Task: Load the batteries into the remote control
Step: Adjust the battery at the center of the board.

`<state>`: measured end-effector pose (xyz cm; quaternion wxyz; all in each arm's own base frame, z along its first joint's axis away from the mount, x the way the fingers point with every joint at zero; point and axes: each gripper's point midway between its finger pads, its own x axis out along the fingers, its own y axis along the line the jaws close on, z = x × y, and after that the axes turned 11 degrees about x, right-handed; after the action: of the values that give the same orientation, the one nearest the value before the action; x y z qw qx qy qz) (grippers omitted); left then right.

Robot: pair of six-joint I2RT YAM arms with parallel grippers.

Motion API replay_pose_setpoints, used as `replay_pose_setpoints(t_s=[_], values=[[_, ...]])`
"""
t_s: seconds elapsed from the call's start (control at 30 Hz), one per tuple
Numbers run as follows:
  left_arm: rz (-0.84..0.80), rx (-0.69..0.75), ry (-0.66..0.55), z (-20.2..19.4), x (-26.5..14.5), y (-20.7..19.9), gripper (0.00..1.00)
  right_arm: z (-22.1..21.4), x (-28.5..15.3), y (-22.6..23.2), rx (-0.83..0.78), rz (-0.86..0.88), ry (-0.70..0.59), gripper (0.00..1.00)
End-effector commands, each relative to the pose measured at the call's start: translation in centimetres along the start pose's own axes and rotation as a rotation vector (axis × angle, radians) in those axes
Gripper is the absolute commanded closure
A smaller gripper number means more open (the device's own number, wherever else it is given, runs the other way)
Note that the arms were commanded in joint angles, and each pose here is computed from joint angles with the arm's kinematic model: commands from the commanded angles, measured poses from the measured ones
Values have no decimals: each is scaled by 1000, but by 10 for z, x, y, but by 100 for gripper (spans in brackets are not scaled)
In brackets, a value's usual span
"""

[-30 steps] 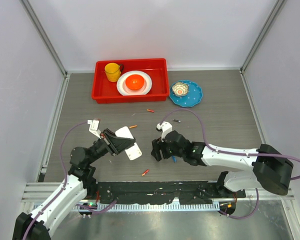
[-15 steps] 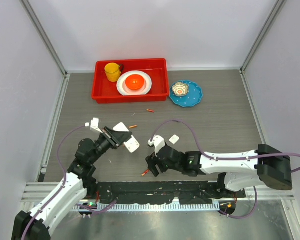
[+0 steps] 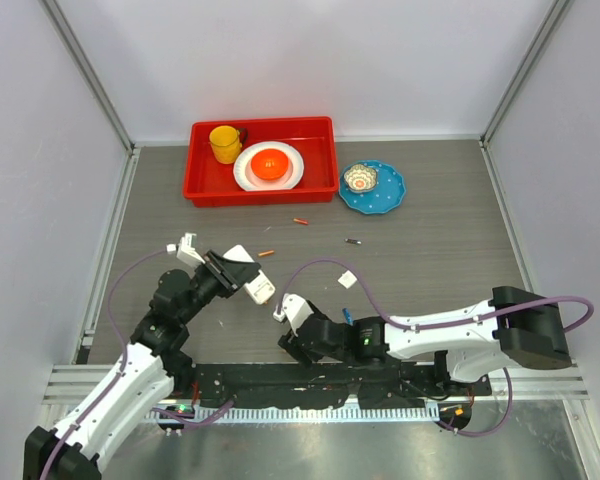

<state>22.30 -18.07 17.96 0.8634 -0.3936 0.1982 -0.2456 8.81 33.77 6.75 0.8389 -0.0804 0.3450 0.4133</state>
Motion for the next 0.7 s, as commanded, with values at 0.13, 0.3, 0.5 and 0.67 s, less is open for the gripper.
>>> replay_pose_setpoints(t_s=[0.13, 0.3, 0.5, 0.67], values=[[-5, 35, -31, 12, -4, -8, 100, 22, 3, 15, -144, 32, -30, 37], [-1, 37, -25, 11, -4, -7, 100, 17, 10, 24, -194, 72, -2, 41], [-8, 44, -17, 10, -3, -8, 100, 4, 18, 30, -247, 100, 63, 43], [-10, 43, -15, 9, -2, -7, 100, -2, 24, 29, -275, 99, 88, 46]])
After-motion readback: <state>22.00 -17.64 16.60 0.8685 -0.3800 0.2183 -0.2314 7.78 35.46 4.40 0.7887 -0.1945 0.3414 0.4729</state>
